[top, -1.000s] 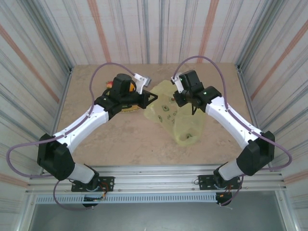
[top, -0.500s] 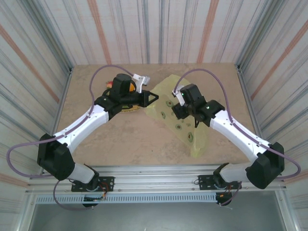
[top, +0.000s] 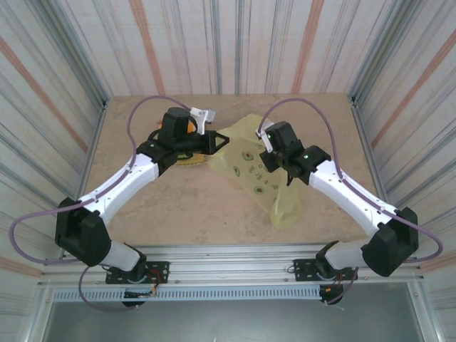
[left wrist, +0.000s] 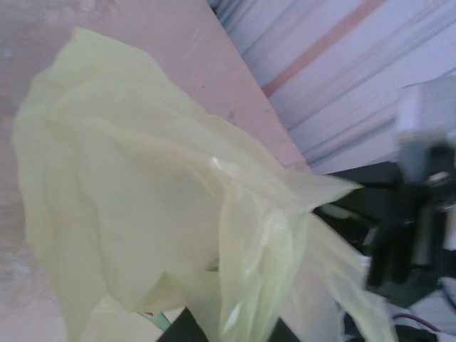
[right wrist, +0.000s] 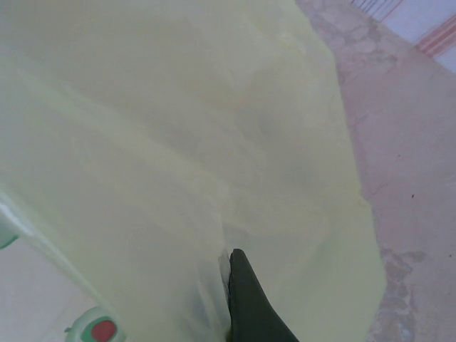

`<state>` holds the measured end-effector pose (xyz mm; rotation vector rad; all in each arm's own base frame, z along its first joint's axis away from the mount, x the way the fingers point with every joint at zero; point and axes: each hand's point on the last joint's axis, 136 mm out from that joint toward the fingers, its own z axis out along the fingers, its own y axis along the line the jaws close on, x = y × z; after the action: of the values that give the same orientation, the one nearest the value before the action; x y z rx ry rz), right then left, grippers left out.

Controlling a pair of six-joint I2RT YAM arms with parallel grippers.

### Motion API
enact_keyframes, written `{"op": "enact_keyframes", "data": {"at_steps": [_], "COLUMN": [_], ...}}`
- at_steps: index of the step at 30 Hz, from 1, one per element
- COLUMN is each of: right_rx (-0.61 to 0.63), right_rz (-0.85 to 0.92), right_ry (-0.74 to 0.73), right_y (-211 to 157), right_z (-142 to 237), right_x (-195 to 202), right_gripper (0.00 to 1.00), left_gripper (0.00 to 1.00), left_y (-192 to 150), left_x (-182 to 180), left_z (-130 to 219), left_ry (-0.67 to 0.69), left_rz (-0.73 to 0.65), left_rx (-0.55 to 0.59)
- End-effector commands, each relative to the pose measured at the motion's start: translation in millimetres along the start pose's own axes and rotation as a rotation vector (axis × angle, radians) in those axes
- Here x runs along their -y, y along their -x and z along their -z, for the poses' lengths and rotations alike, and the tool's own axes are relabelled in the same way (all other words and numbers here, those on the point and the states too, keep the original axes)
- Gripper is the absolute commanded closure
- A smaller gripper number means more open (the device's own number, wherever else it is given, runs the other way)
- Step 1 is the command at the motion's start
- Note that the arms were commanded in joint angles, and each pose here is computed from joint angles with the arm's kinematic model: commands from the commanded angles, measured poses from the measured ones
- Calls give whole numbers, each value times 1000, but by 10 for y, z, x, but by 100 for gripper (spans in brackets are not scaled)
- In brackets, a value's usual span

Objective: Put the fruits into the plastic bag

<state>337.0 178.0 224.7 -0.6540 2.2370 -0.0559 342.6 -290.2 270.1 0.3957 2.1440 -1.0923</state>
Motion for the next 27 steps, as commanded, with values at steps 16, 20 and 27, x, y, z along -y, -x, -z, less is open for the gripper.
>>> {"op": "enact_keyframes", "data": {"at_steps": [16,20,27], "right_rx": [-124,-121,-82], "right_rz": [-652,-710,-836], "right_ry": [292,303,330], "right_y": [253,264,302], "right_z": [124,117,100], "right_x": [290,345,434], "right_gripper": [100,100,100], "left_gripper": [9,7,7], "left_y": [119,29,-282], "left_x": [-477,-506,-494], "left_z": [362,593,743], "left_ry": [297,286,244], "left_rz": [-135,-73,21], "left_rx": [97,126,85]}}
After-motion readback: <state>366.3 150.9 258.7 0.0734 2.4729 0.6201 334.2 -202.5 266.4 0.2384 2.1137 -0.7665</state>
